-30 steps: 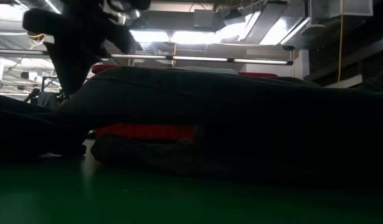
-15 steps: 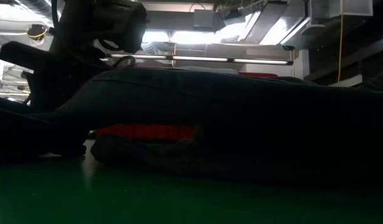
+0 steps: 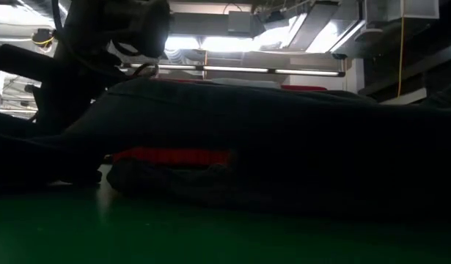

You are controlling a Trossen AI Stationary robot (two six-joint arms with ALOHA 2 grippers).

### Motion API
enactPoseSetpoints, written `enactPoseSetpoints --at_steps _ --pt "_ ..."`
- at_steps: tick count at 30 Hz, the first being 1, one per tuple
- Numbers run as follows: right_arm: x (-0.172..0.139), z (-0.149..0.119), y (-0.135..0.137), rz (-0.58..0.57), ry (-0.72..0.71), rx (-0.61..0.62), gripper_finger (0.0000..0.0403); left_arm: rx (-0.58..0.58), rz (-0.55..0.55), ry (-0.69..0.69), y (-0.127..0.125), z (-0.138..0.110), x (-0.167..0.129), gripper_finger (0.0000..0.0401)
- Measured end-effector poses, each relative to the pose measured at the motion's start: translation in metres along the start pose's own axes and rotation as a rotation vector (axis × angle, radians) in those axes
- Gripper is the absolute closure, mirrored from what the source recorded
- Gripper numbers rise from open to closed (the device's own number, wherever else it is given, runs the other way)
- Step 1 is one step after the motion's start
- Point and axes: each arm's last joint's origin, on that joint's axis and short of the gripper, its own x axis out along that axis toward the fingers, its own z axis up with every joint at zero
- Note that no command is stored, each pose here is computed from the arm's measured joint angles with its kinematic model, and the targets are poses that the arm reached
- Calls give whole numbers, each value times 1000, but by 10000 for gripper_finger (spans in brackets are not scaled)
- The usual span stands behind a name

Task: Fold Laundry from Bin
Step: Fold the dark blue pants

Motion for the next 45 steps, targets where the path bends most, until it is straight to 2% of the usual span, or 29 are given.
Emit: enactPoseSetpoints --at_steps 5,10,14,19,25,30,33,36,40,45 --pt "0 0 0 0 0 5 215 15 53 -6 -8 -2 -19 399" --pt "0 0 0 0 0 7 215 7 131 -10 -11 -5 -50 400" --pt "0 0 0 3 3 54 215 -26 250 -54 -9 -10 -84 400" --pt "0 -1 1 53 10 154 215 -106 371 -293 -2 -14 -126 401" --pt "0 -1 2 86 18 203 215 -267 609 -612 15 -25 -169 401" --pt "0 -2 3 87 31 221 215 -312 700 -722 28 -41 -189 401" --pt "0 -3 3 86 33 236 215 -355 668 -757 31 -50 -195 401" --pt "0 -3 3 87 34 239 215 -356 511 -730 25 -57 -194 401" --pt "0 -3 3 88 34 239 215 -315 267 -580 1 -59 -174 401" --pt "-1 -3 4 122 36 240 215 -294 120 -367 -34 -67 -127 401"
